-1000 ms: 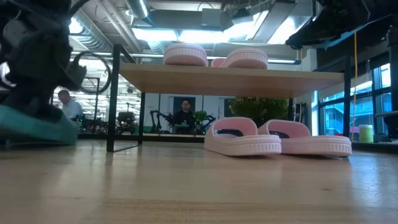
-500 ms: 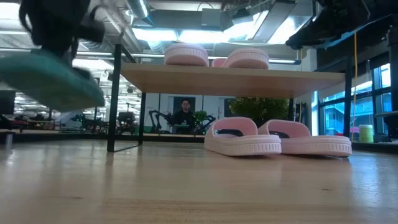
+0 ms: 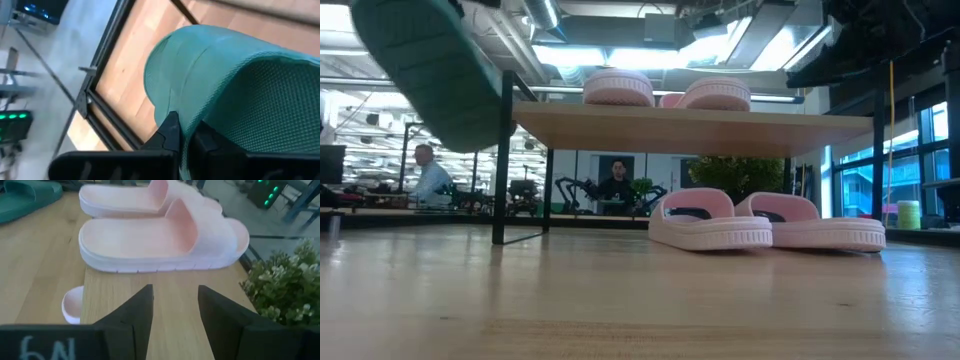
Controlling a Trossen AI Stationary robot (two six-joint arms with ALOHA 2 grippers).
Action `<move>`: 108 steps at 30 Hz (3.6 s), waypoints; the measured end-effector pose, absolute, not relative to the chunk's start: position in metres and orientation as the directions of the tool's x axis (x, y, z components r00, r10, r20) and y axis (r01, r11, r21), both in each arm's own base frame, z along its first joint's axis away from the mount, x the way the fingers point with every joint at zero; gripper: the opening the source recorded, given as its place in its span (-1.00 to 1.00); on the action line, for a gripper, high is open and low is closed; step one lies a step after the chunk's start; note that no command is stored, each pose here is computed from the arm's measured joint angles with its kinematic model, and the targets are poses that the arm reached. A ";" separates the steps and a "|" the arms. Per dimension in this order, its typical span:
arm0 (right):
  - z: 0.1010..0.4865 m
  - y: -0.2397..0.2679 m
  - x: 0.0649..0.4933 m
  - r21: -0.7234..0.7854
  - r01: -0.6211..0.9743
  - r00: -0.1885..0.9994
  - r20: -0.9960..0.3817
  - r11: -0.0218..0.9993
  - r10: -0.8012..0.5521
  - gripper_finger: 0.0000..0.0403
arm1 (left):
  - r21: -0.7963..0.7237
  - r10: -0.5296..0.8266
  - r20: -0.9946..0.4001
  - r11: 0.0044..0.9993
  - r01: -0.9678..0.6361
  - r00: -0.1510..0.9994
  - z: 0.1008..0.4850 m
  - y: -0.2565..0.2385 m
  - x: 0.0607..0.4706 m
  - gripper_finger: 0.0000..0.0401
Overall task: Pick and place slides into the shelf
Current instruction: Put the green slide under the shelf
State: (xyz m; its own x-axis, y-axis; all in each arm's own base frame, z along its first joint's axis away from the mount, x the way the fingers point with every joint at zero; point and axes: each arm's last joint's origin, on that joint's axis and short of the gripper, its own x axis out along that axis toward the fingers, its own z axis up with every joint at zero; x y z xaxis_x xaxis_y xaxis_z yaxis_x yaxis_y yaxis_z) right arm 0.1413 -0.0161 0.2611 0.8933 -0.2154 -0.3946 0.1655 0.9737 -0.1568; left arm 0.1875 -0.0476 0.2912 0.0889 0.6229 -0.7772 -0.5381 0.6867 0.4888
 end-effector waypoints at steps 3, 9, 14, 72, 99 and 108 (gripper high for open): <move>0.260 -0.016 0.141 -0.151 0.165 0.889 -0.405 0.975 -0.214 -0.22 | 0.441 0.610 -0.779 0.696 -0.567 0.142 0.307 -0.046 0.186 -0.99; 0.257 -0.015 0.139 -0.128 0.169 0.875 -0.438 0.977 -0.209 -0.22 | 0.325 0.570 -0.781 0.722 -0.611 0.257 0.344 -0.046 0.186 -0.99; 0.256 -0.015 0.139 -0.131 0.167 0.872 -0.443 0.977 -0.209 -0.22 | 0.278 0.586 -0.724 0.732 -0.622 0.365 0.379 -0.044 0.186 -0.99; 0.246 -0.015 0.133 -0.128 0.157 0.813 -0.546 0.979 -0.202 -0.22 | 0.359 0.511 -0.785 0.836 -0.414 0.352 0.232 -0.206 0.373 -0.99; 0.246 -0.015 0.133 -0.134 0.152 0.813 -0.546 0.979 -0.201 -0.22 | 0.236 0.384 -0.882 0.862 -0.448 0.274 0.230 -0.185 0.387 -0.87; 0.246 -0.015 0.133 -0.134 0.153 0.813 -0.546 0.979 -0.201 -0.22 | 0.234 0.377 -0.886 0.866 -0.442 0.269 0.230 -0.185 0.387 -0.86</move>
State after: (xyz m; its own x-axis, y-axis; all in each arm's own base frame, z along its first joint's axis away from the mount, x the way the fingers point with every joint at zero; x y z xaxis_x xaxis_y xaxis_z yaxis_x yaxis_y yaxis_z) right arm 0.1334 -0.0149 0.2464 0.8129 -0.2015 -0.5465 0.1528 0.9792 -0.1337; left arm 0.3868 -0.1850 0.2299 0.2691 0.3766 -0.8864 -0.4423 0.8659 0.2337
